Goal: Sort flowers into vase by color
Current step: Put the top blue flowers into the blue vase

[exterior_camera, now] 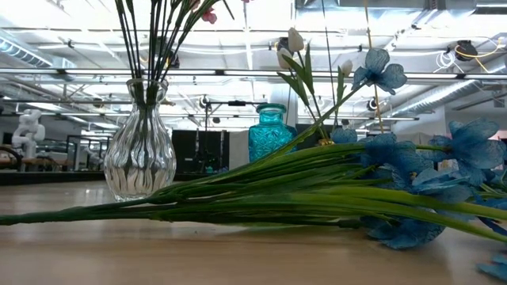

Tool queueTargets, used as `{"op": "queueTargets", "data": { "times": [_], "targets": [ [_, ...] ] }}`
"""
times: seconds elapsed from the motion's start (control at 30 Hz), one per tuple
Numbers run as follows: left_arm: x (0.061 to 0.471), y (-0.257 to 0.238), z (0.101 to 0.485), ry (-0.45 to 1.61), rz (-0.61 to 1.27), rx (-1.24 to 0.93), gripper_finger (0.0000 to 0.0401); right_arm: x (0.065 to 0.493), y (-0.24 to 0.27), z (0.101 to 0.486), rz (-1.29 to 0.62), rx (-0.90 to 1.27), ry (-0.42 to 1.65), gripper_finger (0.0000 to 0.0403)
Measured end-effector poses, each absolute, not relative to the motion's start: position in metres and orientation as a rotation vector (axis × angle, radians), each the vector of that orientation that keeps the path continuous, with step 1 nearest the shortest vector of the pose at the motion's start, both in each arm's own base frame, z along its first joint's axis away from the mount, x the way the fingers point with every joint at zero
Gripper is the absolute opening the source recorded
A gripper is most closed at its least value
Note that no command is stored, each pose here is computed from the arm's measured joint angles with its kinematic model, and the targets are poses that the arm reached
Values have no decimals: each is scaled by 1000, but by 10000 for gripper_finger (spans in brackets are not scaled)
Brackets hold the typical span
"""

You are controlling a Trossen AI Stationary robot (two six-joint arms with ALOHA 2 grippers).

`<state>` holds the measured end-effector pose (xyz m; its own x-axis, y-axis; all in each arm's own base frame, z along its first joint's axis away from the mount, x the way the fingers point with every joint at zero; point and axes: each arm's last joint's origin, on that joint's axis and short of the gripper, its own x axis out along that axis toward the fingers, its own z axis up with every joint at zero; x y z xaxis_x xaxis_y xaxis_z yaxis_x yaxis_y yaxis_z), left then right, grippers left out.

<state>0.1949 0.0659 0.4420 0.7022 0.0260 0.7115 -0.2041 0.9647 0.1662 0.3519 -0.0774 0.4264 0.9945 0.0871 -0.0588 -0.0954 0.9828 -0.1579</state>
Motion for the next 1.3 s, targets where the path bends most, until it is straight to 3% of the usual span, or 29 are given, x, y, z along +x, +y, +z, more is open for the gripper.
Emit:
{"op": "queueTargets", "data": {
  "times": [0.13,0.23,0.37,0.67,0.97,1.13,1.3],
  "targets": [
    [211,69,440,-756,96,236,20,370,-80,411,112,-173,58,207],
    [217,70,443,-754,79,241,20,379,-86,400,77,-174,81,234],
    [224,72,445,-745,52,250,20,384,-92,393,40,-177,106,234],
    [223,70,446,-734,19,259,20,376,-97,397,0,-157,123,187],
    [223,70,446,-730,7,265,20,379,-98,392,8,-166,143,226],
    [225,70,444,-723,7,262,20,386,-99,386,8,-162,137,195],
    [225,71,444,-723,7,263,20,386,-100,387,4,-160,126,101]
  ]
}}
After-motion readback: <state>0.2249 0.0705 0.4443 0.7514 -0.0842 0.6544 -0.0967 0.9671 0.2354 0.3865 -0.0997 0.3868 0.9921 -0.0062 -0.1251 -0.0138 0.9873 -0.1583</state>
